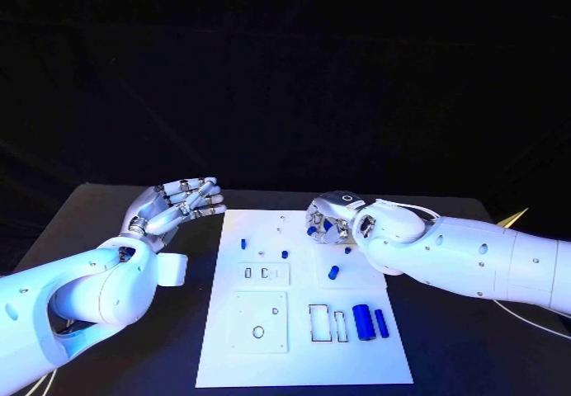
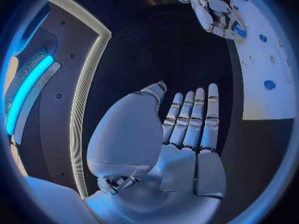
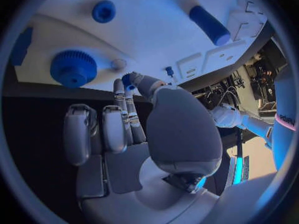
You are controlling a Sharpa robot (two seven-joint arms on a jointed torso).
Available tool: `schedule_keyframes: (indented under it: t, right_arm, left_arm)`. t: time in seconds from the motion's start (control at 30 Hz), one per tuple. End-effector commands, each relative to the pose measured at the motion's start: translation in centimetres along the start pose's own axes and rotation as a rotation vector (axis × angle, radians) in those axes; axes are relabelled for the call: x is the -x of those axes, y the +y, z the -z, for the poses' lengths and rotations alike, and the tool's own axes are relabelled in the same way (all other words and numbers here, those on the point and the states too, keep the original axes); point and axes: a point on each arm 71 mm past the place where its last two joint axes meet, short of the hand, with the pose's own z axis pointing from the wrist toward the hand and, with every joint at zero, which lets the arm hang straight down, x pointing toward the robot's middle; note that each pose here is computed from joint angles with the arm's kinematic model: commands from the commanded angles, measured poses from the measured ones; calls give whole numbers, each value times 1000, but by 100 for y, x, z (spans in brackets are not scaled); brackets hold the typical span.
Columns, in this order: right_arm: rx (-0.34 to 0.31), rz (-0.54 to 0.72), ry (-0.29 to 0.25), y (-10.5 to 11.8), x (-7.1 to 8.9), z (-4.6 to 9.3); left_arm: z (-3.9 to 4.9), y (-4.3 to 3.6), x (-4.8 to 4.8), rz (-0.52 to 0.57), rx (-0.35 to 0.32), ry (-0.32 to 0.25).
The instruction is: Assemble the parts on the task board
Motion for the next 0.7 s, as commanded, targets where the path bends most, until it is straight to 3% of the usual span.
schedule_keyframes:
  t: [0.03, 0.7]
  right_arm:
    - [-20, -12, -60, 35, 79, -10]
    - [-37, -4, -137, 240, 142, -349]
  left_arm:
    - [-8, -14, -11, 5, -6, 20]
    - [-24, -14, -31, 8, -3, 26]
